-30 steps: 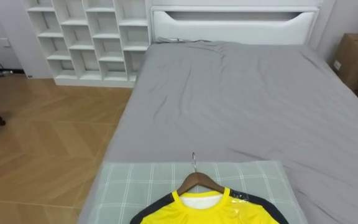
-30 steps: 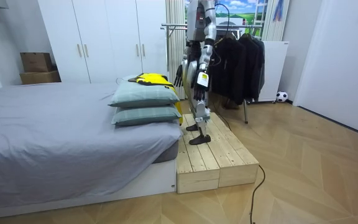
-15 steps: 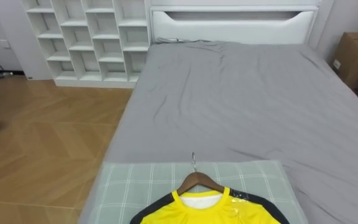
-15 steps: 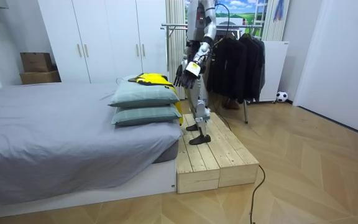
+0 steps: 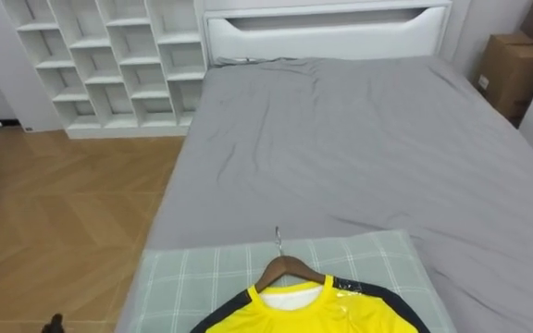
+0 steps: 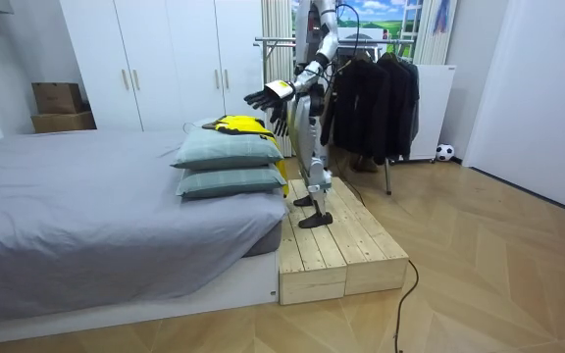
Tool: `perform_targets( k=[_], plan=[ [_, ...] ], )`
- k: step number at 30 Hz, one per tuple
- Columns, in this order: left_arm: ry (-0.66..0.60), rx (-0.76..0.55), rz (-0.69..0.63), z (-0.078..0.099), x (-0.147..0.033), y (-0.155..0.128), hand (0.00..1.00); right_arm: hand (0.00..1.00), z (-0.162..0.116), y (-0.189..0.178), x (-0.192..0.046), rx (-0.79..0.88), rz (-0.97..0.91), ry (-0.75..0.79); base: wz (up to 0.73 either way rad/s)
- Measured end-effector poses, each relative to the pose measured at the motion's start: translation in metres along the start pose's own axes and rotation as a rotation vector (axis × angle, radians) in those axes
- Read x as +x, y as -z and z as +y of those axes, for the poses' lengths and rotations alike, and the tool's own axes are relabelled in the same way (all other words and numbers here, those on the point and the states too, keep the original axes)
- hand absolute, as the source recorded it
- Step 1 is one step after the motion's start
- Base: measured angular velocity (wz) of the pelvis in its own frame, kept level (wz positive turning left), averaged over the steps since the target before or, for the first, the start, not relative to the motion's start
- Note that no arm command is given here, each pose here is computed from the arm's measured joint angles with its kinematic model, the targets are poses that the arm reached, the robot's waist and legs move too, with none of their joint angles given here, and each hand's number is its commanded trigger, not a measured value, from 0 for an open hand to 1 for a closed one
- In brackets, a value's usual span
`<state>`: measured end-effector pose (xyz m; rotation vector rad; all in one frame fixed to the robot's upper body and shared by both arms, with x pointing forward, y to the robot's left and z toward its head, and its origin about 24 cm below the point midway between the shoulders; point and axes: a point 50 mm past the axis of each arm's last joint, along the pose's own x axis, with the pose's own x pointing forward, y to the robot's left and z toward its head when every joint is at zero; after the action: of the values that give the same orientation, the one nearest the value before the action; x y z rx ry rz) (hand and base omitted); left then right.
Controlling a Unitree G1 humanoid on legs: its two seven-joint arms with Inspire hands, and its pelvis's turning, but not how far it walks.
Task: Hang clothes
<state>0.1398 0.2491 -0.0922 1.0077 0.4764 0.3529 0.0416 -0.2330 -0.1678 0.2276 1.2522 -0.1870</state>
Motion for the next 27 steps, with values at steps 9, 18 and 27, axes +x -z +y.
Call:
perform_targets(
  k=[9,18,27],
  plan=[
    [-0.015,0.113,-0.265,0.001,0.002,-0.043,0.00,0.00,0.000,0.000,0.000,0.001,0.003,-0.002,-0.01],
    [0.005,0.140,-0.345,-0.005,0.002,-0.058,0.00,0.00,0.001,-0.001,0.000,-0.005,0.000,-0.005,0.00],
    [0.017,0.150,-0.358,-0.007,0.000,-0.059,0.00,0.00,0.001,-0.001,0.000,-0.005,-0.001,-0.015,-0.01]
  ],
)
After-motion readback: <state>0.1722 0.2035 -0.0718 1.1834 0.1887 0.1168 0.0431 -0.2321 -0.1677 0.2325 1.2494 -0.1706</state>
